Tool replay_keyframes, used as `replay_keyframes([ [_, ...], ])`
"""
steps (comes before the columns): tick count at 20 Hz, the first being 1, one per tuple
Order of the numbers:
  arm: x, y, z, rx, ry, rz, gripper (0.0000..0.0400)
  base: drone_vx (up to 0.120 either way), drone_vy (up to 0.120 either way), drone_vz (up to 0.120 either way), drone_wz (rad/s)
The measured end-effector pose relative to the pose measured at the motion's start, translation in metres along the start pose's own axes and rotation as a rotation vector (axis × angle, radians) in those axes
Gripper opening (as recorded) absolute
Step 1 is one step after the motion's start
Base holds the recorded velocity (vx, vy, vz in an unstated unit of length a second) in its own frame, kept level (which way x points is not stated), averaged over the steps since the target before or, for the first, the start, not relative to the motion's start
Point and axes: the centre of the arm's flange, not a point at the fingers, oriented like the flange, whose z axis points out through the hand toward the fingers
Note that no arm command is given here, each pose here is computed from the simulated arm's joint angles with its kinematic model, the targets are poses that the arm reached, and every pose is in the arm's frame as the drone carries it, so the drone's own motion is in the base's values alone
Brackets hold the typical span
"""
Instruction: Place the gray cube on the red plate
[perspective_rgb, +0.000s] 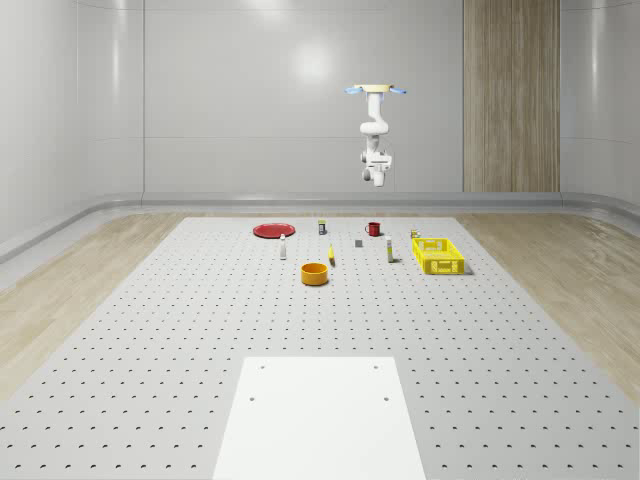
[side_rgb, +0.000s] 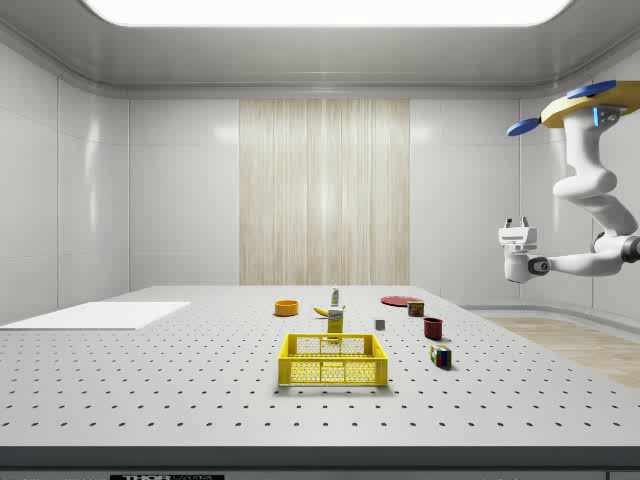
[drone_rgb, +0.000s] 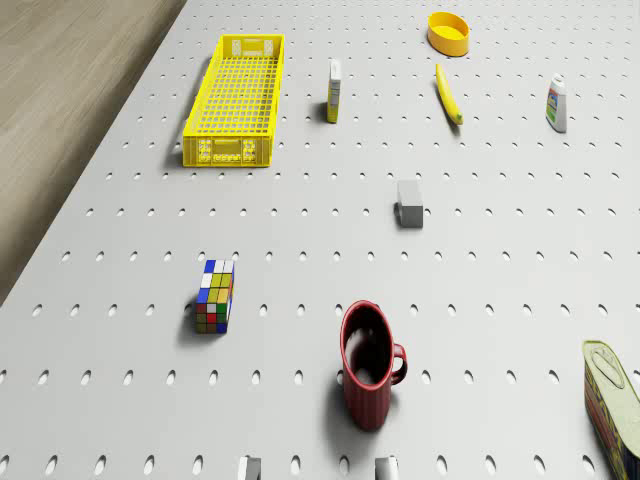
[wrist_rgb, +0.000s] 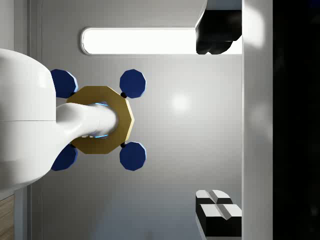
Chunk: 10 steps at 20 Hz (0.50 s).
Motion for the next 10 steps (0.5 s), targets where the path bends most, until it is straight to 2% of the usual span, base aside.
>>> replay_keyframes([
  [10,-0.001,0.001,-0.066,0.006,0.006,0.0,0.04,0.0,0.0,0.0,0.0],
])
